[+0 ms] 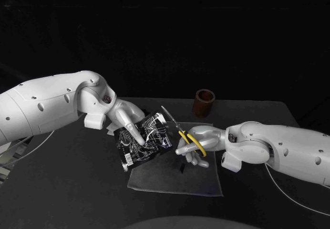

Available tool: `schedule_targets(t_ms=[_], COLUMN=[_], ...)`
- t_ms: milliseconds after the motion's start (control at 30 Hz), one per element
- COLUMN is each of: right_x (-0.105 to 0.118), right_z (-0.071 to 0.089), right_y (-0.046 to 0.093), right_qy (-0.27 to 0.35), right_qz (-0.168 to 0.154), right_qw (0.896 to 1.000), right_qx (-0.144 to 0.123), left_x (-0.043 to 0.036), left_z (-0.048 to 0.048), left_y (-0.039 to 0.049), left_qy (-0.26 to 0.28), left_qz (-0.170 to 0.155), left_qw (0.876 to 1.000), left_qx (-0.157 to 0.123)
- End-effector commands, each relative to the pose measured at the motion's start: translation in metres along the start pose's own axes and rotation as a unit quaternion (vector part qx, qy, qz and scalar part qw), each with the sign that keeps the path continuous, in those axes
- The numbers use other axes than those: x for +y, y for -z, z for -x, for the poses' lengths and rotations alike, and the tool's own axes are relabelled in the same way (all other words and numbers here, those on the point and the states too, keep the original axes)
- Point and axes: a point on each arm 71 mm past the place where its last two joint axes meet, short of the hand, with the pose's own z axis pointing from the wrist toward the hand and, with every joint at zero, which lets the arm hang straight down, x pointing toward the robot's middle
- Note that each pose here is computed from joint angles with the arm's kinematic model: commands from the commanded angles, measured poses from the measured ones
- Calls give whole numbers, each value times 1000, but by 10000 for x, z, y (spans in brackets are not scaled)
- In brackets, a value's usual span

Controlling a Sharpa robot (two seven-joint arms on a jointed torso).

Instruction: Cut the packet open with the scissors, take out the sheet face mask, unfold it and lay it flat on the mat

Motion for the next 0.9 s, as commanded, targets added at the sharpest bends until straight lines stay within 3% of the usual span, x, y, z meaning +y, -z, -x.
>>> schedule_targets(t_ms=[33,500,900], right_x=[22,11,-81], right_z=[26,-46,-240], right_y=[-9,10,292], right_qy=[1,1,-2], right_qz=[10,-3,-3], right_qw=[1000,1000,1000], right_qx=[-22,-1,-5], left_x=[-6,-1,45], left_z=[-153,-146,-96], left_y=[11,16,53], left_qy=[-54,-52,-44], left_qz=[-2,-2,-1], left_qw=[993,993,995], left_qx=[106,103,85])
